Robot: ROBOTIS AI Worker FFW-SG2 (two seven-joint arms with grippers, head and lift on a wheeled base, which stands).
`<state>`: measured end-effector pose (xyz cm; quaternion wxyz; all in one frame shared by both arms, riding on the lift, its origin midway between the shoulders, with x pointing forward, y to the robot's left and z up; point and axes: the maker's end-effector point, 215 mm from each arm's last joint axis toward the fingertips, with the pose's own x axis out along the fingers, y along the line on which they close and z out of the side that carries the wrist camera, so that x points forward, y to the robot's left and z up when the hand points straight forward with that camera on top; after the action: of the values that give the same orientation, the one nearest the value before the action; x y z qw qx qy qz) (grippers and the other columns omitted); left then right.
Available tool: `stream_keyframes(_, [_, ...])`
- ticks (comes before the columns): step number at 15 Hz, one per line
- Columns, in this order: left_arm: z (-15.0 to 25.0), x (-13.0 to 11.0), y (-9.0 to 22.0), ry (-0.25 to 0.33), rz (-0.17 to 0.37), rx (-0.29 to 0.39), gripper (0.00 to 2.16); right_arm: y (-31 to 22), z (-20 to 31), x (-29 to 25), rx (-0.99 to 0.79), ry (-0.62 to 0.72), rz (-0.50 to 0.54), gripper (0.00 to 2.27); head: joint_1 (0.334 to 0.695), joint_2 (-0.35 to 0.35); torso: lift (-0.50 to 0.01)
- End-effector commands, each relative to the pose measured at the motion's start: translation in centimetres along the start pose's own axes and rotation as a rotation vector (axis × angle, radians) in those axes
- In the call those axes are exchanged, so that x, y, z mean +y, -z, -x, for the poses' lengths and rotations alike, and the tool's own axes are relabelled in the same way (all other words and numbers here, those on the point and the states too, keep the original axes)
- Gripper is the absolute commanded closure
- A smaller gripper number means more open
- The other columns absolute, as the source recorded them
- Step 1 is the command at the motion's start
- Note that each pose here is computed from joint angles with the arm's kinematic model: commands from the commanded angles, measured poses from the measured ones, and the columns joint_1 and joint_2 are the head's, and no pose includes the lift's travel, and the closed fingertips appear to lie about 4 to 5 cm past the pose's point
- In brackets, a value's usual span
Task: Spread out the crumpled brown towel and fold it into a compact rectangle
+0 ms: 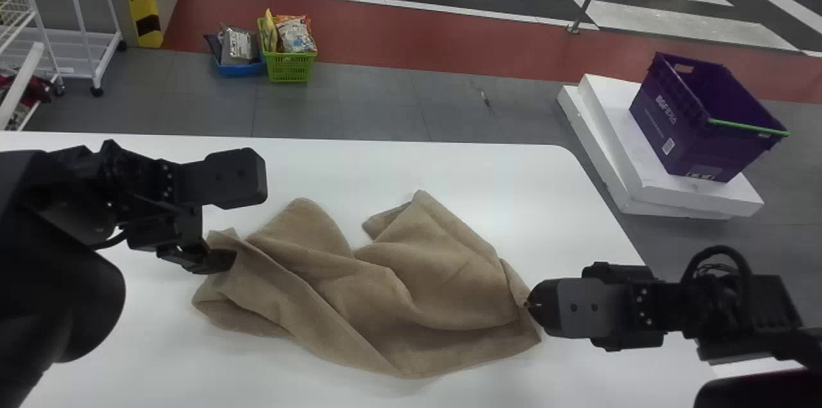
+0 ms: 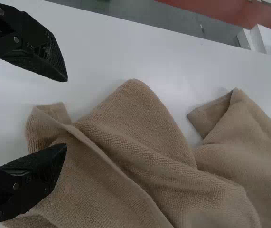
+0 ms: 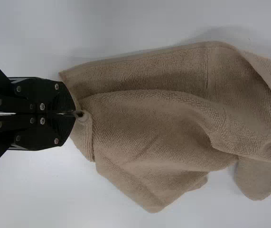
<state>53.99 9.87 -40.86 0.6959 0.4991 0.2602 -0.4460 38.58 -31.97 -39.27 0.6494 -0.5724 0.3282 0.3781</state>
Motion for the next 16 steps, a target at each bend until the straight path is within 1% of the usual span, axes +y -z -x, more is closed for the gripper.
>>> stream_keyframes(1, [-0.4, -0.2, 0.6, 0.009, 0.004, 0.014, 0.56, -0.3, 0.0, -0.3, -0.004, 0.002, 0.005, 1.17, 0.695, -0.264, -0.127])
stream_keyframes(2, [-0.6, -0.3, 0.7, 0.014, 0.007, 0.018, 0.61, -0.5, 0.0, -0.3, -0.008, 0.002, 0.007, 1.17, 0.695, -0.258, -0.127])
stream_keyframes(5, [-0.8, -0.4, 1.2, 0.023, 0.007, 0.033, 0.61, -0.8, 0.0, -0.7, -0.014, 0.007, 0.011, 1.17, 0.695, -0.251, -0.127])
stream_keyframes(6, [-0.8, -0.4, 1.4, 0.022, 0.006, 0.036, 0.64, -0.8, 0.0, -0.7, -0.014, 0.007, 0.011, 1.17, 0.695, -0.247, -0.127])
stream_keyframes(7, [-0.8, -0.5, 1.4, 0.026, 0.006, 0.036, 0.72, -0.8, 0.0, -0.7, -0.014, 0.007, 0.010, 1.17, 0.695, -0.245, -0.127])
stream_keyframes(8, [-0.8, -0.6, 1.3, 0.032, 0.006, 0.035, 0.73, -0.7, 0.0, -0.7, -0.013, 0.007, 0.007, 1.17, 0.695, -0.243, -0.127])
stream_keyframes(9, [-0.7, -0.7, 1.4, 0.038, 0.009, 0.036, 0.82, -0.7, 0.0, -0.7, -0.013, 0.007, 0.007, 1.17, 0.695, -0.241, -0.127])
stream_keyframes(10, [-0.7, -0.8, 1.5, 0.041, 0.008, 0.045, 1.36, -0.7, 0.0, -0.7, -0.015, 0.006, 0.006, 1.17, 0.695, -0.241, -0.127])
stream_keyframes(11, [-0.8, -1.0, 1.6, 0.038, 0.004, 0.054, 1.60, -0.8, 0.0, -0.7, -0.015, 0.007, 0.007, 1.17, 0.695, -0.241, -0.127])
stream_keyframes(13, [-0.7, -1.3, 1.6, 0.040, 0.009, 0.054, 1.61, -0.5, 0.1, -0.8, -0.012, 0.010, -0.001, 1.17, 0.695, -0.240, -0.127])
stream_keyframes(14, [-0.6, -1.3, 1.6, 0.038, 0.010, 0.054, 1.75, -0.3, 0.3, -0.9, -0.013, 0.015, -0.006, 1.16, 0.695, -0.241, -0.127])
stream_keyframes(15, [-0.3, -1.0, 1.7, 0.023, 0.017, 0.052, 1.79, -0.3, 0.5, -1.1, -0.023, 0.019, -0.014, 1.17, 0.695, -0.243, -0.127])
stream_keyframes(16, [0.5, -0.3, 1.3, 0.000, 0.019, 0.038, 1.79, -0.1, 1.1, -1.7, -0.057, 0.038, -0.044, 1.17, 0.695, -0.244, -0.127])
